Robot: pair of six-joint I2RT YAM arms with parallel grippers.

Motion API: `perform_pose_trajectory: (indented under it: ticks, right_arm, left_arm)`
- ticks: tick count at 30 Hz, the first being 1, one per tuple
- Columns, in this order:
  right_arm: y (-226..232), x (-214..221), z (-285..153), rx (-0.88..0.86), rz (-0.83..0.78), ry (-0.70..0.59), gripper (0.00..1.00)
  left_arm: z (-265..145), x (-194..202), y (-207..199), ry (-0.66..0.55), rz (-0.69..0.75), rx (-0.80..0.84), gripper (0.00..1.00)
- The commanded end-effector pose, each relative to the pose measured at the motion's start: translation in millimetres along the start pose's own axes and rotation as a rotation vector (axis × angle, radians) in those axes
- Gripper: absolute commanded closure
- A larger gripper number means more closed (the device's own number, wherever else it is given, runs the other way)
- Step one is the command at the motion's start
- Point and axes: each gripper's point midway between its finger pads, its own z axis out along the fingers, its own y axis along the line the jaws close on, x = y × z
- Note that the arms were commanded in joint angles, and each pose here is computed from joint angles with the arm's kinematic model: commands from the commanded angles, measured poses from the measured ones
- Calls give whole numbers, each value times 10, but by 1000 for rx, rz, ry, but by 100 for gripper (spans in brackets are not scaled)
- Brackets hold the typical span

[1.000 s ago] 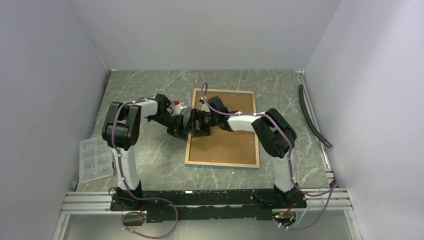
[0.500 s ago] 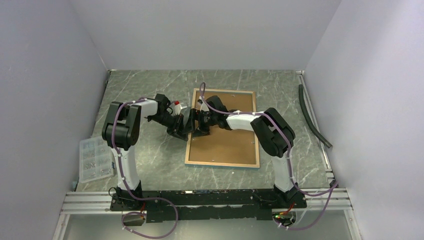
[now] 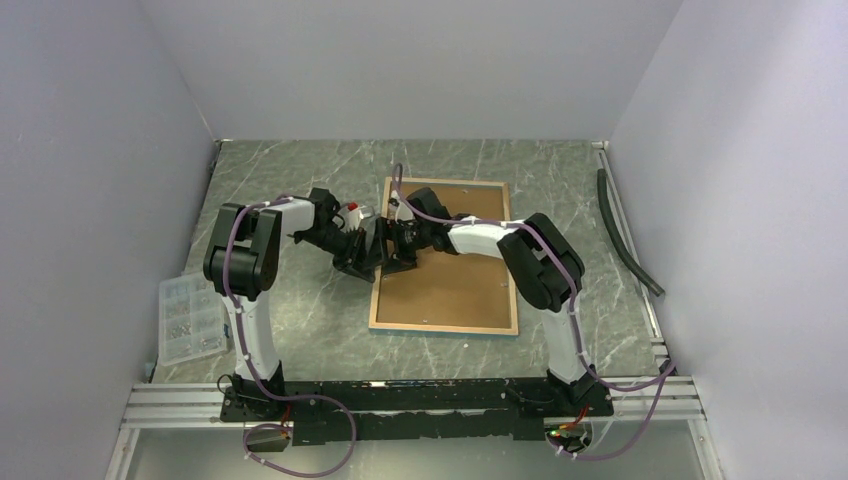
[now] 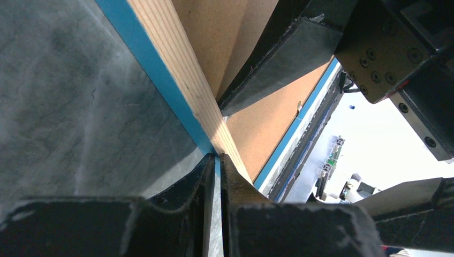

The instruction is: Put the photo into the frame

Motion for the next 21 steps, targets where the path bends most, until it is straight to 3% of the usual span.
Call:
perform_pose_trajectory:
  ticks: [1, 8, 21]
  right_arm:
    - [182, 245, 170, -49, -88, 106, 20]
    - [240, 248, 108, -39, -138, 110, 18]
    - [-53, -81, -54, 108, -162, -30, 15]
  left_arm:
    - [6, -58, 8, -12, 38, -10, 86]
    - [-14, -60, -12, -14, 41, -9, 87]
    - [-52, -45, -42, -24, 43, -6, 87]
